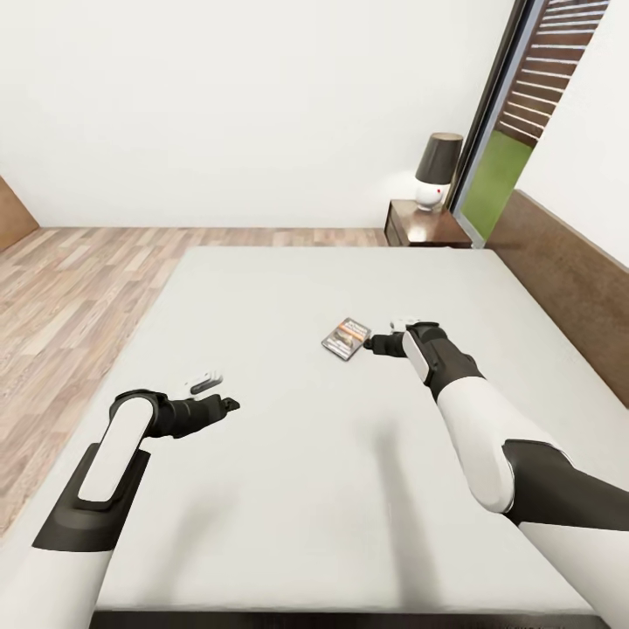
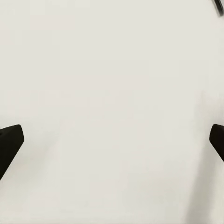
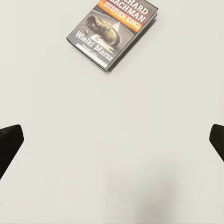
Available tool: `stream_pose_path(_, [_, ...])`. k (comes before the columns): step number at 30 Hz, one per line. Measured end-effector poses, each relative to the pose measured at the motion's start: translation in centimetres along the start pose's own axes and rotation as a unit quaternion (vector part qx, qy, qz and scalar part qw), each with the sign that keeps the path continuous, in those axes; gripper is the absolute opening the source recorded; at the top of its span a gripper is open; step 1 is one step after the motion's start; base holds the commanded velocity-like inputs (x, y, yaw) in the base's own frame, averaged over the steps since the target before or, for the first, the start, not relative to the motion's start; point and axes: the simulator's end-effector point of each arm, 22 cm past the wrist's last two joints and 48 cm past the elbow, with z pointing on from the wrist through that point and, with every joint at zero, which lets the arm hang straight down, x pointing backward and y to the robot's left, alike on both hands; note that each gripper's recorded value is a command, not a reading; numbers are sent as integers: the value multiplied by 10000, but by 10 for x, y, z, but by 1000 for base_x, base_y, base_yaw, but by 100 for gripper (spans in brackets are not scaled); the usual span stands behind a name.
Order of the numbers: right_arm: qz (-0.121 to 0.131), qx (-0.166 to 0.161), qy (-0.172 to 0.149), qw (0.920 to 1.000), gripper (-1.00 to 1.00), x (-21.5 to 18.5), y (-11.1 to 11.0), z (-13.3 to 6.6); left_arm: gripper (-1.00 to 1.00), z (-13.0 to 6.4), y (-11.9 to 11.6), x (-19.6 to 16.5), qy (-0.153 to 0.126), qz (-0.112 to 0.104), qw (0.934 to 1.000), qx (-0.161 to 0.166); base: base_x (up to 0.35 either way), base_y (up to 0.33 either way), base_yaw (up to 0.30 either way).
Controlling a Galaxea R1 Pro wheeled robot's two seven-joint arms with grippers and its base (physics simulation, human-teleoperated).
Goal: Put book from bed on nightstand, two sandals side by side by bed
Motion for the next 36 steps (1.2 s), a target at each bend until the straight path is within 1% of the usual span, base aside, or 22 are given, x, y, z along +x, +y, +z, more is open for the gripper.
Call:
stream_pose_path(18, [37,-10,153,9999,100,6,1,-4,100,-7,2,5,143,-43,9999,-82,0,0,0])
stream_pose_path(29, [49,-20,250,9997,100,17,0,6,100,0,2,9,203,-65,9997,-76,0,0,0])
stream_pose_path(36, [57,-26,303,9995,100,23,-1,11,100,3,1,6,198,-14,9998,-82,0,0,0])
